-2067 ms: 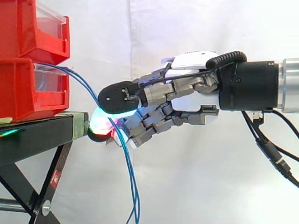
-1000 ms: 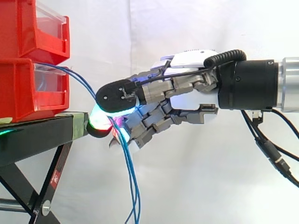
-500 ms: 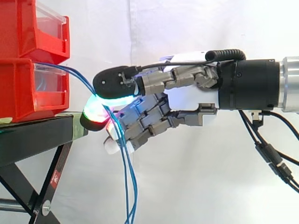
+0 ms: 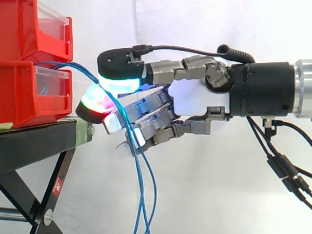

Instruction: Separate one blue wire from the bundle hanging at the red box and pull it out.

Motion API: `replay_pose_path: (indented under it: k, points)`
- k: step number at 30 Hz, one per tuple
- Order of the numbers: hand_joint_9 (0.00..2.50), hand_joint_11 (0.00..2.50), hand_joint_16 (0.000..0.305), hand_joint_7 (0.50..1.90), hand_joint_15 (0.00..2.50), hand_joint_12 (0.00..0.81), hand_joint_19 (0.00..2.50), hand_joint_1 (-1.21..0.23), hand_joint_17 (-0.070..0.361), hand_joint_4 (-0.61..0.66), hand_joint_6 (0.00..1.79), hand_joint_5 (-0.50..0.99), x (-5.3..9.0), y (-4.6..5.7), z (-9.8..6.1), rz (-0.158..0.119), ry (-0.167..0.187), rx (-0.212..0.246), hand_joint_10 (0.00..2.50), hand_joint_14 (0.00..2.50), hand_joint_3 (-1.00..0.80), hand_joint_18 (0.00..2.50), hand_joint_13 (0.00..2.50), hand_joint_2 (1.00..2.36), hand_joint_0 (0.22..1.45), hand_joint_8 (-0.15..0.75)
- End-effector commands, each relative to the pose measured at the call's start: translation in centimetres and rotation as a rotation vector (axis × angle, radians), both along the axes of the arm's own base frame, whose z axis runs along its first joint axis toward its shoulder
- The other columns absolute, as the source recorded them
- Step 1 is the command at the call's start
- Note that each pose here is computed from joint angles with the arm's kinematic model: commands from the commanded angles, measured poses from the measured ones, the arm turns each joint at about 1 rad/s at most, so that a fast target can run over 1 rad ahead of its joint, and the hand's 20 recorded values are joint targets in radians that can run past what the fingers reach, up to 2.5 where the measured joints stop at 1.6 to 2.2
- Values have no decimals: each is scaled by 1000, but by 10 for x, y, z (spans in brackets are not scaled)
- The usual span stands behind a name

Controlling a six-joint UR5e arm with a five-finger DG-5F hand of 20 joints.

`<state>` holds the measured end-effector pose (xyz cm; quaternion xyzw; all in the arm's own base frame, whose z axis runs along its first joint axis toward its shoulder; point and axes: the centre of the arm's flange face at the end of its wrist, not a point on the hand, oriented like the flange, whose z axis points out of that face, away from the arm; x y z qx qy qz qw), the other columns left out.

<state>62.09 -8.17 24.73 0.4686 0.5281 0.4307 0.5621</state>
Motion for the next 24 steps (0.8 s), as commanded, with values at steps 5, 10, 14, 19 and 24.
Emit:
replay_pose_path:
  k: [5,10,14,19,24]
  points:
    - [893,670,60,1284,704,462,502,-748,136,81,889,-151,-6,-2,-5,-1,51,96,16,21,35,629,1286,1021,581,364]
    - [851,658,62,1282,631,489,500,-749,140,85,888,-151,-6,-2,-5,-2,52,120,15,22,33,610,1154,1020,579,367]
    - [746,556,64,1278,451,523,463,-748,143,100,889,-150,-6,0,-5,1,50,133,12,17,32,611,1032,1019,575,370]
    - [686,490,66,1271,323,565,429,-744,148,113,889,-149,-6,1,-6,2,51,138,10,11,21,610,948,1016,574,374]
    - [672,454,66,1275,433,545,402,-736,148,134,889,-151,-7,0,-6,-1,50,187,10,15,14,628,1232,1016,574,382]
